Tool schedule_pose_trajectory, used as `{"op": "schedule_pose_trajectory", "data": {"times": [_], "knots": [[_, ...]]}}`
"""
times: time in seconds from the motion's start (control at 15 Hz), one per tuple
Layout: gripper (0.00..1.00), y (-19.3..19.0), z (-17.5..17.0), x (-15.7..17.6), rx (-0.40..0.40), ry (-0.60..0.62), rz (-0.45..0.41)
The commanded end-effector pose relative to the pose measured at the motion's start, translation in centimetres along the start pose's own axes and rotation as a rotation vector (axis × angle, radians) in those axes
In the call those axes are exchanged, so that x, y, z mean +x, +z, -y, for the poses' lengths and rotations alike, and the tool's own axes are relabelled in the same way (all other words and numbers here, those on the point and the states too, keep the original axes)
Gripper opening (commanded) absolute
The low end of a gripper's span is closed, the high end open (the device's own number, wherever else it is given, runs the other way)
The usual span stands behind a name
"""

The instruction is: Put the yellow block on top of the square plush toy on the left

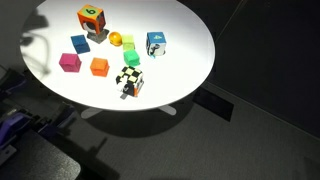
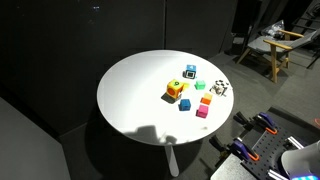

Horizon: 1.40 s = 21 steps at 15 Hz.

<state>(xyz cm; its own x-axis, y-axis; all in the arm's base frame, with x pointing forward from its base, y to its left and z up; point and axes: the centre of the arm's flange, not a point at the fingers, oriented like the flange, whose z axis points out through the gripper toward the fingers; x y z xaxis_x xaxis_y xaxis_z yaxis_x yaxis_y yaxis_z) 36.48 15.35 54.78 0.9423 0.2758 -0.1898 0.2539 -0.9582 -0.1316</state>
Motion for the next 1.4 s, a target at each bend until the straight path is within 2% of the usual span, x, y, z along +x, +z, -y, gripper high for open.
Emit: {"op": "schedule_pose_trajectory", "data": {"times": [0.0,0.53,0.87,1.33], "knots": [[1.00,-0.5,-1.3,0.6,-0.044,0.032,-0.074],[1.00,-1.4,-5.5,2.5,-0.134,0.113,-0.222],[1.00,-1.0,-8.9,3.8,-0.162,0.169,-0.245],[1.00,0.5,-13.8,6.0,-0.136,0.229,-0.232]]}}
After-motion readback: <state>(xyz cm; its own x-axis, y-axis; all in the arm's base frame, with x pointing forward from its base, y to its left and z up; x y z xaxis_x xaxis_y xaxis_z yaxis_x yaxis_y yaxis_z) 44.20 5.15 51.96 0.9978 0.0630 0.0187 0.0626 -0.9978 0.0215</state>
